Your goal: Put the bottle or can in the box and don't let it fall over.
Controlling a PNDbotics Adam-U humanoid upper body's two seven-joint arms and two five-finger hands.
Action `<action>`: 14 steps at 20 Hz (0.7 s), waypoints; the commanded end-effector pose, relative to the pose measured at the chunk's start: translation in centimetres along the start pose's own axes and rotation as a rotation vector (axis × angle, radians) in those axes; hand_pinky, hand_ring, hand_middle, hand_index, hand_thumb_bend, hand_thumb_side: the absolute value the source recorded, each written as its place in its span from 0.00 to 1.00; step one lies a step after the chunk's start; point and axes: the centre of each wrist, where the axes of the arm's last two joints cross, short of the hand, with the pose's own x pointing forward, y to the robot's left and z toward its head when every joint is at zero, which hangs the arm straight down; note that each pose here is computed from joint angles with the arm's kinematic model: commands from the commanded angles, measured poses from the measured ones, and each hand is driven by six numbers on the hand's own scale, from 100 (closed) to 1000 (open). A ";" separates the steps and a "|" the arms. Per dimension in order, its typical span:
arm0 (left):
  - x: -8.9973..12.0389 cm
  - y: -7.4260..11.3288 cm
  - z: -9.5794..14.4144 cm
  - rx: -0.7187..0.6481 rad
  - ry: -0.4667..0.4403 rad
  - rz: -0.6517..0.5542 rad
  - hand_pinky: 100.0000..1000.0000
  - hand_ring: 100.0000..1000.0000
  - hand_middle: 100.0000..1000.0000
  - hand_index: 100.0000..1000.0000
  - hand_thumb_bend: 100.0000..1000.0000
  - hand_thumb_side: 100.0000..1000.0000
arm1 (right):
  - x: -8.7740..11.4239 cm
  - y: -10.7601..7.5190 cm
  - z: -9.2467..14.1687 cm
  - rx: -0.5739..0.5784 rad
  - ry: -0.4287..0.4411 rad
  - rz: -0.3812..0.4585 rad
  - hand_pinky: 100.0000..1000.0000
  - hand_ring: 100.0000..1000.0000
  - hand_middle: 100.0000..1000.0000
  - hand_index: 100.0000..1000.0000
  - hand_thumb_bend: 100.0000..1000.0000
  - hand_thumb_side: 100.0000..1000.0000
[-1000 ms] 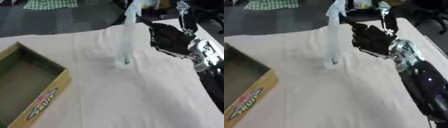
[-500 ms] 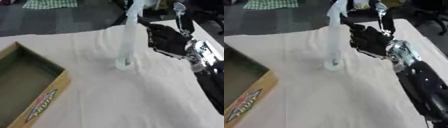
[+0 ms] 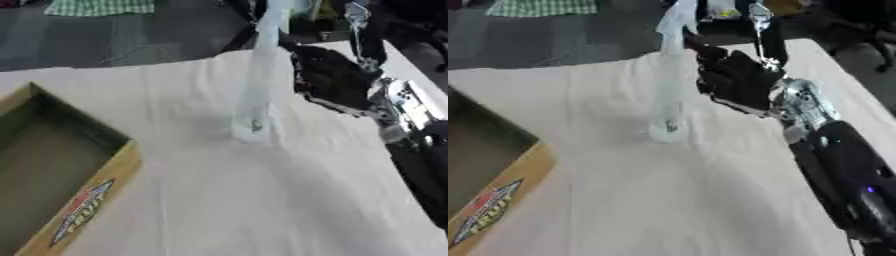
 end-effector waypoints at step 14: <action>0.9 0.0 -0.6 -0.017 -0.040 -0.010 1.00 0.67 0.68 0.85 0.15 0.87 | 1.9 2.5 0.2 0.059 -0.025 0.044 0.00 0.02 0.16 1.00 0.31 1.00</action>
